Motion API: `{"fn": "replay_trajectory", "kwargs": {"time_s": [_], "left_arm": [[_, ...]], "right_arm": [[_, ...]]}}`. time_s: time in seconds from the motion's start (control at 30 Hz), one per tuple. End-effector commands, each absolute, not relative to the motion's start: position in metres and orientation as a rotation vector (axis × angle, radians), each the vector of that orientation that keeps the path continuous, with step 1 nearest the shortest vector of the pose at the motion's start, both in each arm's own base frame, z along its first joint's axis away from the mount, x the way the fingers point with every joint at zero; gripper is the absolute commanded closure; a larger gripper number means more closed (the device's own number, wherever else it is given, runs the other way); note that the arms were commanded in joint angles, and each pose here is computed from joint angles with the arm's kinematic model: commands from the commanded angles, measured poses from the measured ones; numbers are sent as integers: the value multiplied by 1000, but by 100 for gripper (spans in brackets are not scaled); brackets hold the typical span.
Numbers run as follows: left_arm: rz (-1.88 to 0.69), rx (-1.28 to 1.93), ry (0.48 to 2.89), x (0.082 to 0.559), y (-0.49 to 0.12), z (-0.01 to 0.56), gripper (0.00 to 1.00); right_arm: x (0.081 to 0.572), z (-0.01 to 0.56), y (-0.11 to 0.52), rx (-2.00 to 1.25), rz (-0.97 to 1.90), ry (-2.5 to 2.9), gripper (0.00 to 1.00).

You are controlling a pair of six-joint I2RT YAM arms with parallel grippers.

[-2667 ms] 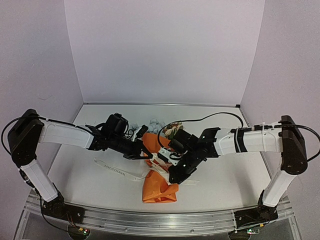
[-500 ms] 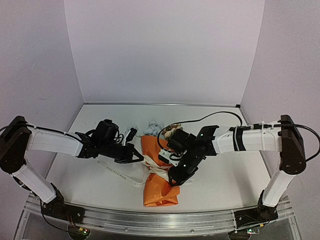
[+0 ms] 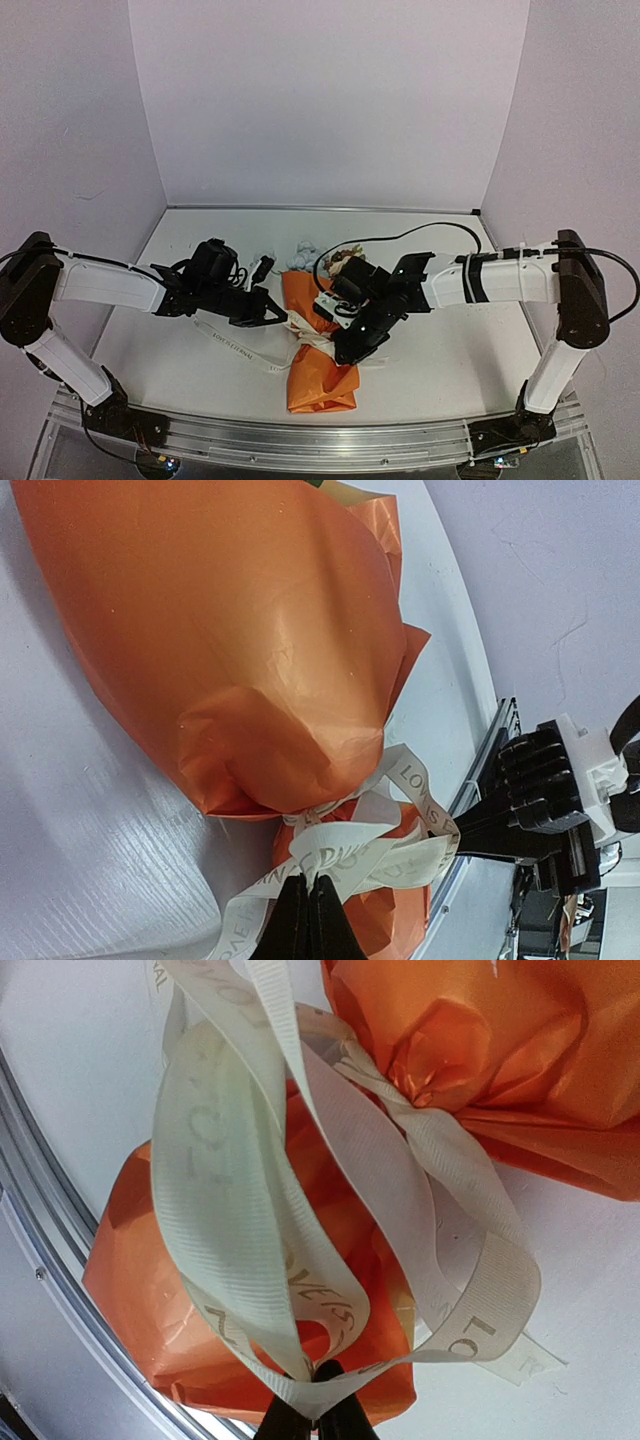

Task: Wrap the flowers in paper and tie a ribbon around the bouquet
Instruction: Cross the half-tied ribbon over the folded bouquet.

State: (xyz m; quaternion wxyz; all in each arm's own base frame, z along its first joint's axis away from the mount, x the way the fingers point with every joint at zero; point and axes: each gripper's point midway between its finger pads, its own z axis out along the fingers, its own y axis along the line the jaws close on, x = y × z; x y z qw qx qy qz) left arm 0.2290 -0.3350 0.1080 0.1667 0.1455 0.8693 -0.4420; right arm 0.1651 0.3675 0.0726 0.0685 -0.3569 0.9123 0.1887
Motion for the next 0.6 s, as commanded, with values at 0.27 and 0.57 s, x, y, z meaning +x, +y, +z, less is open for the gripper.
{"fn": "replay_trajectory", "kwargs": {"time_s": [0.27,0.57], "left_arm": [[-1155,288,2393,251,-322,122,100],[-1087,207,2397,252,-305,120,100]], "right_arm": [[158,78,345,-1060,482,2780,100],[159,81,334,-1088,409,2784,100]]}}
